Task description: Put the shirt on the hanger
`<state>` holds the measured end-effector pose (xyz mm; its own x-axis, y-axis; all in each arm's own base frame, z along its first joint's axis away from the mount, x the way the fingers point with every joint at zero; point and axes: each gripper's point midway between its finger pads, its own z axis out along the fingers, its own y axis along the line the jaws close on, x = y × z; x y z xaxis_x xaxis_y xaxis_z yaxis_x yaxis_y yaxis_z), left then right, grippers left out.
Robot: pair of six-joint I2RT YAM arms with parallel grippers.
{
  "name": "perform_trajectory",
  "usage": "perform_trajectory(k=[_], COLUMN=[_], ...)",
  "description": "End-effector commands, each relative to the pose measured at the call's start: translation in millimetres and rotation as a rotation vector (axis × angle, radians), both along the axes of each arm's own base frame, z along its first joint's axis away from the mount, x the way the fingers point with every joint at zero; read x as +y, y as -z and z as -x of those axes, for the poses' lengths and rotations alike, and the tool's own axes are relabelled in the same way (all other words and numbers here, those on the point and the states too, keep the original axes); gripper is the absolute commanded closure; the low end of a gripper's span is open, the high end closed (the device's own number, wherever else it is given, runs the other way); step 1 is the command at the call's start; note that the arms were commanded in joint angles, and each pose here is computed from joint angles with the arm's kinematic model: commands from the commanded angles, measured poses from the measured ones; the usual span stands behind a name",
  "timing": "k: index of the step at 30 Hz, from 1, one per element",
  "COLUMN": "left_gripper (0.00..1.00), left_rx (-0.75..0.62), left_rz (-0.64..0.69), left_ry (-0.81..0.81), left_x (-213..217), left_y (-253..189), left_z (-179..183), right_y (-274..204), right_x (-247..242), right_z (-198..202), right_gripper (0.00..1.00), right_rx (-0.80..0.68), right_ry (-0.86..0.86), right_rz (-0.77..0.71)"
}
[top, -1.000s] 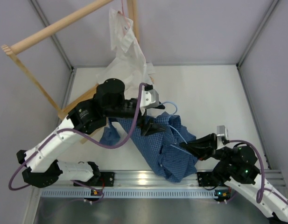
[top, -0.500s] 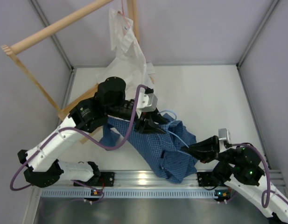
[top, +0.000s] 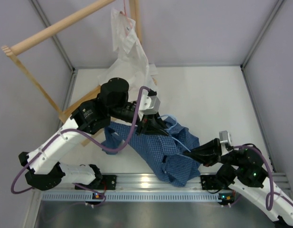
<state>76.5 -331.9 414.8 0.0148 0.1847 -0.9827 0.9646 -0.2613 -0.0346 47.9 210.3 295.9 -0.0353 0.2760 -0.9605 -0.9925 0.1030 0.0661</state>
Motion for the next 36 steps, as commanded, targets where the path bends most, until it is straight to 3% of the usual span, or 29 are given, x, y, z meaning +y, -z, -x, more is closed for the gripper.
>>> perform_trajectory(k=[1,11,12,13,16,17,20,24,26,27,28,29,36], left_gripper=[0.94,1.00,0.99,0.87,0.82,0.83,1.00,1.00,1.00,1.00,1.00,1.00,1.00], left_rx=[-0.012,-0.013,-0.019,-0.013,-0.008,-0.007,-0.004,-0.029,-0.050,-0.061,-0.068,-0.079,-0.087], left_rz=[0.053,0.129,0.152,0.145,0.139,0.137,0.132,0.141,0.146,0.145,0.145,0.146,0.140], left_ry=[0.079,0.119,0.115,0.109,0.098,0.096,0.097,0.091,0.016,-0.008,-0.035,-0.082,-0.312], left_x=[1,5,6,5,4,3,2,5,6,6,7,8,28], left_y=[-14,-19,-23,-19,-17,-16,-14,-13,-15,-13,-13,-13,-6], left_z=[12,23,24,22,20,19,19,19,9,6,2,-5,-28], right_y=[-37,-31,-33,-33,-36,-36,-37,-37,-31,-34,-30,-29,-17], right_x=[-7,1,1,1,1,1,1,0,-1,-4,-7,-10,-67], right_z=[14,5,6,7,7,8,8,4,-6,-10,-19,-23,-78], right_gripper=[1.00,1.00,1.00,1.00,1.00,1.00,1.00,1.00,0.73,0.54,0.17,0.03,0.00], right_rx=[-0.107,-0.078,-0.083,-0.087,-0.092,-0.093,-0.092,-0.076,-0.039,-0.033,0.001,0.011,0.356], right_ry=[-0.033,-0.025,-0.029,-0.037,-0.037,-0.040,-0.041,-0.018,0.041,0.069,0.125,0.155,0.612], right_rz=[-0.076,-0.023,-0.026,-0.028,-0.036,-0.037,-0.040,-0.040,-0.017,-0.019,-0.004,0.002,-0.022])
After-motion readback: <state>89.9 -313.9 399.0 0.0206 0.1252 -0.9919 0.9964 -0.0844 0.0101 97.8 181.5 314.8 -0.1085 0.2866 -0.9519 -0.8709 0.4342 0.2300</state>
